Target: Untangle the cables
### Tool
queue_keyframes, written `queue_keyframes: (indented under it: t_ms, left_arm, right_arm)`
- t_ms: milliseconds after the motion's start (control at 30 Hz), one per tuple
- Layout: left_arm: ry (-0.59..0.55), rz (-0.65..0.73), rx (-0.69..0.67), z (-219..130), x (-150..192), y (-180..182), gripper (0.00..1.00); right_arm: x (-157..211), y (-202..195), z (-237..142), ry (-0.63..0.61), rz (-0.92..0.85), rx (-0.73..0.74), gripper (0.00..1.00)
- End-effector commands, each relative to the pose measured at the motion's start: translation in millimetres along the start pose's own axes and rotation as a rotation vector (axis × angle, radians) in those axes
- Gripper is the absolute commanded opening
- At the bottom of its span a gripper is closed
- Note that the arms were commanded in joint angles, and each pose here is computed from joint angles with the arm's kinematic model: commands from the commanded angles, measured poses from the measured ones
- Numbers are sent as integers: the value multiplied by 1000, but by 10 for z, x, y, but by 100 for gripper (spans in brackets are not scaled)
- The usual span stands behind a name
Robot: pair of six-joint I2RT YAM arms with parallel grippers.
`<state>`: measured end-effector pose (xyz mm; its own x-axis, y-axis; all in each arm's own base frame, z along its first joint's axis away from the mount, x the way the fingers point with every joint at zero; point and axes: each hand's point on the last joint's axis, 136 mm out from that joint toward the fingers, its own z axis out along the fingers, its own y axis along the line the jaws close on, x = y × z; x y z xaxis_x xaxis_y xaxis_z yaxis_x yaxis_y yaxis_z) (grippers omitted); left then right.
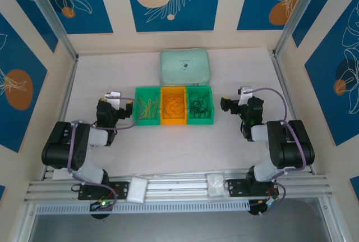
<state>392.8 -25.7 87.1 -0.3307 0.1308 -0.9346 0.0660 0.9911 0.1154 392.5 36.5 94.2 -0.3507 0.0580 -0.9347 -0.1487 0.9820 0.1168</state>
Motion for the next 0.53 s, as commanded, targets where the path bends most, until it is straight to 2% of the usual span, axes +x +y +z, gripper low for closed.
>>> queue_keyframes:
  t_ms: [0, 500]
  left_arm:
    - [-9, -22, 7, 23, -48, 19, 100]
    - [-13, -23, 6, 21, -62, 20, 100]
  right_arm:
    - [-37, -2, 15, -8, -11, -9, 98]
    - [-40, -1, 13, -10, -11, -10, 98]
